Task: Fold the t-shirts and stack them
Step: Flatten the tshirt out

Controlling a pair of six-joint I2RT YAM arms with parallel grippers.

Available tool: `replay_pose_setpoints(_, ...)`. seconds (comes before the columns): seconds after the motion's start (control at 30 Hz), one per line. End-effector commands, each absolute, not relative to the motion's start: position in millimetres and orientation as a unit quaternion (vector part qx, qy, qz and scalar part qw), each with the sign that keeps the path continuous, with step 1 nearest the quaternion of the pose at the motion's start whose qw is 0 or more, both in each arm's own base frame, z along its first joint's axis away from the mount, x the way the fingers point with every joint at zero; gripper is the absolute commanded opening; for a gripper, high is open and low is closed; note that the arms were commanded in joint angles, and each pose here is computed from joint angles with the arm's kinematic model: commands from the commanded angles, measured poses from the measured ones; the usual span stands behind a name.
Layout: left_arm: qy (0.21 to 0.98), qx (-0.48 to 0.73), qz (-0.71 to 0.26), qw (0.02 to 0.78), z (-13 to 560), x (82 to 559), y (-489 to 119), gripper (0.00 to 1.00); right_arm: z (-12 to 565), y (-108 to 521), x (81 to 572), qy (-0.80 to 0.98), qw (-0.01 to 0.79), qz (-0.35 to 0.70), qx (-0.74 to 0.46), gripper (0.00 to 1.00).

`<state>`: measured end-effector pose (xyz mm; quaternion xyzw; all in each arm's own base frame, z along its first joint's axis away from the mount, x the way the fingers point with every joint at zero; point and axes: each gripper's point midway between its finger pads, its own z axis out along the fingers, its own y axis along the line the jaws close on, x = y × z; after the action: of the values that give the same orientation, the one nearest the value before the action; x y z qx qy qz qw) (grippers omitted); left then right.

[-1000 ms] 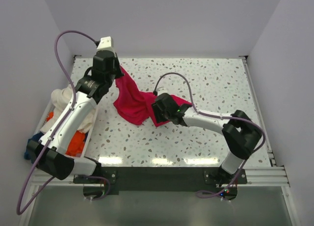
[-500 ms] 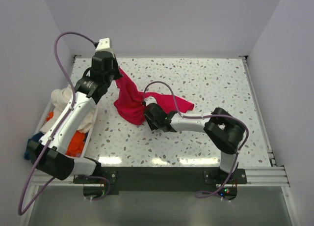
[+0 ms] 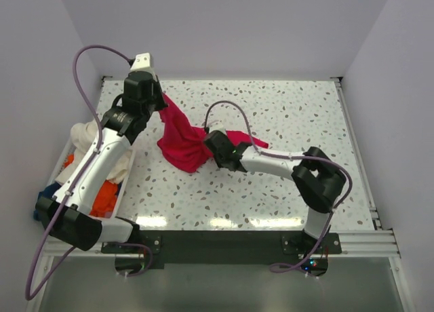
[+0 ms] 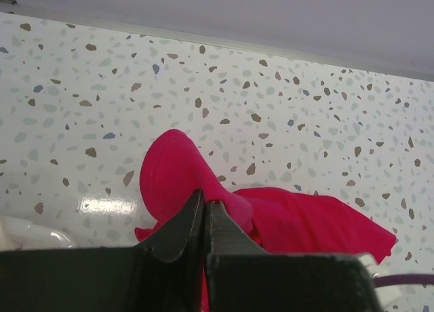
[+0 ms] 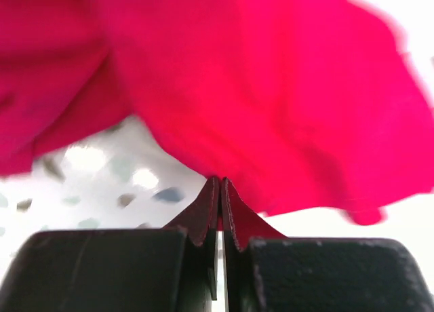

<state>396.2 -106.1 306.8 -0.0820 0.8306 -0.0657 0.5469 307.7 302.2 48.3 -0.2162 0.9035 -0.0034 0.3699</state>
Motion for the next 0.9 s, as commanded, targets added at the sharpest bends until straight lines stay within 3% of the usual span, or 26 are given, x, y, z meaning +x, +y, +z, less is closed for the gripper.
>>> replay_pose_setpoints(0.0, 0.815, -0.074, -0.077, 0.569, 327, 389, -103, 0.0, 147, 260, 367, 0.888, 0.442, 0.003, -0.128, 0.0)
replay_pose_setpoints(0.23, 0.83, -0.07, -0.069, 0.548, 305, 373, -98, 0.0, 243, 188, 480, 0.862, 0.505, -0.028, -0.039, 0.0)
replay_pose_setpoints(0.5, 0.841, -0.072, -0.054, 0.533, 287, 351, -86, 0.0, 230, 139, 567, 0.866, 0.496, -0.049, 0.03, 0.0)
replay_pose_setpoints(0.6, 0.846, -0.07, -0.052, 0.527, 281, 348, -86, 0.0, 208, 140, 583, 0.876, 0.478, -0.055, 0.033, 0.2)
replay_pose_setpoints(0.7, 0.848, -0.065, -0.059, 0.522, 276, 345, -88, 0.0, 202, 136, 578, 0.882, 0.466, -0.061, 0.035, 0.51)
replay_pose_setpoints(0.8, 0.851, -0.06, -0.066, 0.517, 270, 345, -92, 0.0, 223, 130, 559, 0.877, 0.475, -0.052, 0.053, 0.64)
replay_pose_setpoints(0.83, 0.852, -0.059, -0.067, 0.517, 269, 344, -92, 0.0, 209, 125, 545, 0.884, 0.459, -0.057, 0.062, 0.64)
replay_pose_setpoints(0.87, 0.853, -0.057, -0.07, 0.514, 266, 343, -93, 0.0, 230, 120, 532, 0.876, 0.474, -0.05, 0.073, 0.64)
